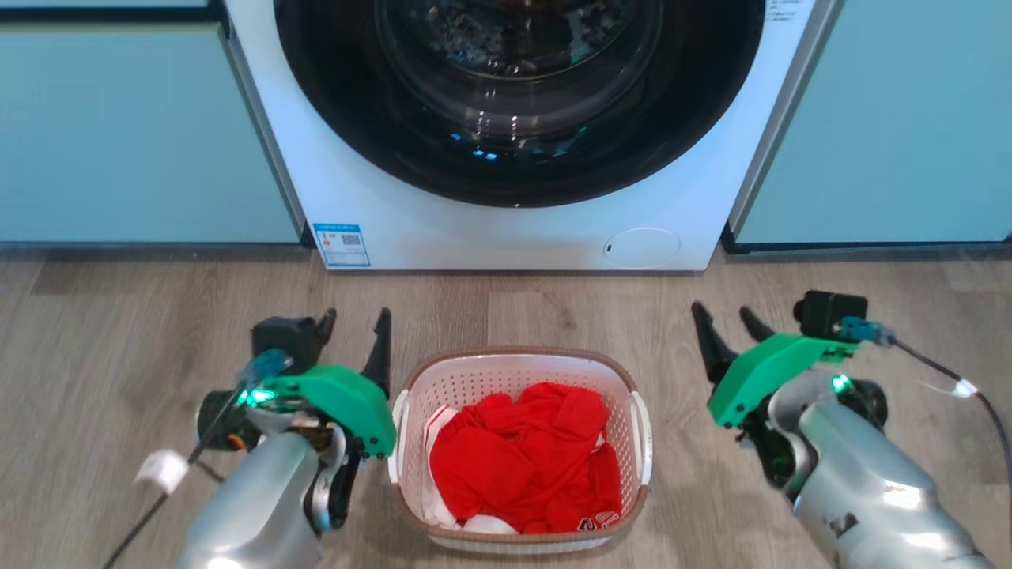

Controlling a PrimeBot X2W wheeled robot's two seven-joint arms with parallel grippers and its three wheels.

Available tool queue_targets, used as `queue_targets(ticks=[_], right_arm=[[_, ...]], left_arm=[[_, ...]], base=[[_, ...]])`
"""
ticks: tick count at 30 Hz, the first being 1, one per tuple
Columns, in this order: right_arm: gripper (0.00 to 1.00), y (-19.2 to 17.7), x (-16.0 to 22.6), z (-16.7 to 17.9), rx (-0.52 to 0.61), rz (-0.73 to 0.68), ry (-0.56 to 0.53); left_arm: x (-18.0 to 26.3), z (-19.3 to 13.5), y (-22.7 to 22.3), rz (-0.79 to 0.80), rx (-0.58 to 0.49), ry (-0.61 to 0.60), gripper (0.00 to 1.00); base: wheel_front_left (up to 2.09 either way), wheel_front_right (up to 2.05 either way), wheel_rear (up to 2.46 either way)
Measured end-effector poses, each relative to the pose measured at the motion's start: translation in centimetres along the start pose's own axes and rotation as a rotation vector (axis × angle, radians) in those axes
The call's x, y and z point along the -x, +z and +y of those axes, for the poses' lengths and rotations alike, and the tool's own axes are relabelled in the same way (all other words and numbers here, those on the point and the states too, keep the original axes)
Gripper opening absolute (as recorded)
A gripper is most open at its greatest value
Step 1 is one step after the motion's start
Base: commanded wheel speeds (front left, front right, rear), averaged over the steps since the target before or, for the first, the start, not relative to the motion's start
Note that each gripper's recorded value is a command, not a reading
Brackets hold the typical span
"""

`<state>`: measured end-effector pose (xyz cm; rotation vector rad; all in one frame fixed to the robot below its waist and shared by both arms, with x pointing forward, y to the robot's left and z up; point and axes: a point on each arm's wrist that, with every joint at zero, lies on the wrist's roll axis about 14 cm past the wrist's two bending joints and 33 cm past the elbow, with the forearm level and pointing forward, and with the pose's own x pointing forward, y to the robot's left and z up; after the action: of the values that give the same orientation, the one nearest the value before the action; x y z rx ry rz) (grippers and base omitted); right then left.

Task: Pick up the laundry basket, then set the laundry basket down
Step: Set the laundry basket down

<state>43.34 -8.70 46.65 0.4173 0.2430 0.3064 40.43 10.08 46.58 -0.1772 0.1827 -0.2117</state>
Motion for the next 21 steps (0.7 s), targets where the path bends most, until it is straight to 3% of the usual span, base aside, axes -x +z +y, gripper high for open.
queue_targets(ticks=[5,12,18,21], right_arm=[[1.00,4.4,0.9,0.3,0.053,-0.167,0.010],[1.00,7.4,3.1,4.9,0.148,-0.337,0.115],[1.00,8.0,5.3,5.2,0.212,-0.401,0.114],[1.00,7.7,6.3,4.7,0.189,-0.416,0.088]], left_arm=[[1.8,1.3,3.8,-0.170,0.017,0.058,1.00],[4.1,1.5,10.2,-0.412,-0.001,0.080,1.00],[6.2,2.3,10.2,-0.447,-0.010,0.112,1.00],[6.7,2.2,8.4,-0.401,-0.030,0.115,1.00]], base=[[0.00,0.00,0.00],[0.00,0.00,0.00],[0.00,0.00,0.00],[0.00,0.00,0.00]])
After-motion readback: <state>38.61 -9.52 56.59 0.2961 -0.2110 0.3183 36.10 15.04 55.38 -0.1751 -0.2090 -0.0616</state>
